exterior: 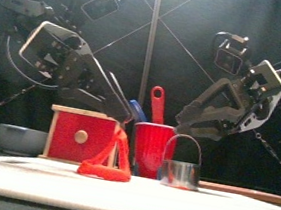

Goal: Get the cutter from the drawer then cut the dough then place the extra dough in the bowl
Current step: Place the extra dough in the bowl

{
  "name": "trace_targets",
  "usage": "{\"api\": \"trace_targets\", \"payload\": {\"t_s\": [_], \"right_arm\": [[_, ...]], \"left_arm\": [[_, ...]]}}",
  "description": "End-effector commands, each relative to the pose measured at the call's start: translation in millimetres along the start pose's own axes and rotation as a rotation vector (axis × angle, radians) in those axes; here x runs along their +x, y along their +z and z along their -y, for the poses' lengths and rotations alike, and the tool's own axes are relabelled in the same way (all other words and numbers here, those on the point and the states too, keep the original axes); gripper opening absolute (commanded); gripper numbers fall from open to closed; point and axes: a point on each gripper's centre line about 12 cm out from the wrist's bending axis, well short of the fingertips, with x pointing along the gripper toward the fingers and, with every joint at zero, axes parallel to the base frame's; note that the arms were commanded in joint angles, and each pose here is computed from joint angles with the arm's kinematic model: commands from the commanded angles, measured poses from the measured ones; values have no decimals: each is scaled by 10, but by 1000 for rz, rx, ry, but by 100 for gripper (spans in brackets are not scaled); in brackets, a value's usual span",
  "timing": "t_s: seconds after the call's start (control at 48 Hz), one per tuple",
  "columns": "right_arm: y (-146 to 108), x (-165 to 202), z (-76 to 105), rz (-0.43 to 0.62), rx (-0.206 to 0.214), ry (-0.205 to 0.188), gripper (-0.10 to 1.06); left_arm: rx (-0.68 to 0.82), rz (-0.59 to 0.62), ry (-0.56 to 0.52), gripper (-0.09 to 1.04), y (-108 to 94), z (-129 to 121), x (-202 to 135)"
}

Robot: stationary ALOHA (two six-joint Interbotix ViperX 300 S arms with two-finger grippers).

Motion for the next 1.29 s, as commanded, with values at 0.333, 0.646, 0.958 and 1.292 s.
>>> {"api": "trace_targets", "payload": {"t_s": [0.333,0.646,0.958,1.292], "right_arm": [[-32,21,-15,-28,1,4,91],[-22,21,-19,-25,4,5,91],[-42,22,-14,-34,5,3,91],[-56,15,-12,-43,1,5,91]], "left_arm": [[-13,-75,66,88,-193,-124,93],[37,-167,15,88,-302,-250,160],[77,-225,-36,87,-325,-326,318],[56,-281,-93,78,-371,-274,333]]}}
